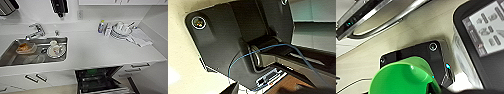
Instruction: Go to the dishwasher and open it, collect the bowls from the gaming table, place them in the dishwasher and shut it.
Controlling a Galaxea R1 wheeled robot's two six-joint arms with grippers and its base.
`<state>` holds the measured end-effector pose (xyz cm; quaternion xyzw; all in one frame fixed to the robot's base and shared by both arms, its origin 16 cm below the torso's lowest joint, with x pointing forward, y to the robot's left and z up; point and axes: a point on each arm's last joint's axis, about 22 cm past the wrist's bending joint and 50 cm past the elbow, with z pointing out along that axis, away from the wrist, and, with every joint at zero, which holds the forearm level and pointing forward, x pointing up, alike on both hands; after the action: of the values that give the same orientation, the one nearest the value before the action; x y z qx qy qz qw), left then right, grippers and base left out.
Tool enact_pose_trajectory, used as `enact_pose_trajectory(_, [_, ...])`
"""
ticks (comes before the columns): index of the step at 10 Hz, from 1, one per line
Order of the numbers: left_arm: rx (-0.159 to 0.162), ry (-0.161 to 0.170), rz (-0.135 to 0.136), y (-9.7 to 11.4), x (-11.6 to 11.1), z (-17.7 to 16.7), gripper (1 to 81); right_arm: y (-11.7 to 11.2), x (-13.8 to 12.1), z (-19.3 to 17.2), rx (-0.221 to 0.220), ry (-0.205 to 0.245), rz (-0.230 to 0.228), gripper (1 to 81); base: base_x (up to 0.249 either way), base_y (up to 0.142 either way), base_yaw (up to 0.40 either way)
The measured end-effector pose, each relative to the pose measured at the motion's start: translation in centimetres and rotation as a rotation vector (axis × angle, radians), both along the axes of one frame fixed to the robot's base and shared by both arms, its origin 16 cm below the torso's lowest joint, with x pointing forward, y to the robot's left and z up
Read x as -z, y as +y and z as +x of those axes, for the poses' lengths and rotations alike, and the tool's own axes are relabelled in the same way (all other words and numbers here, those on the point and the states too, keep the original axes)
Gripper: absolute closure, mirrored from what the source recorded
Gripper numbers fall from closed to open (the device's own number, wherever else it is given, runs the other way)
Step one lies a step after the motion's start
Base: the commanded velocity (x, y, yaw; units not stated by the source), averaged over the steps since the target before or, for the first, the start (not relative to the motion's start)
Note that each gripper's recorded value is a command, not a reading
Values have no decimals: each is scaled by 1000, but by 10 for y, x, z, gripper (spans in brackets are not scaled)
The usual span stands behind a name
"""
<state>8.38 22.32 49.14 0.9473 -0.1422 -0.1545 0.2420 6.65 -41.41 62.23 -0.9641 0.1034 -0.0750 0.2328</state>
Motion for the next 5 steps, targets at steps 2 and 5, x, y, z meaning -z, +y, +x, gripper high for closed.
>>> enact_pose_trajectory(2, [-39,-3,5,18,10,-31,10,-8,-18,60,22,-77,9,811,0,0,0])
enact_pose_trajectory(5, [-94,1,-14,32,11,-80,10,9,-46,137,52,-183,69,811,0,0,0])
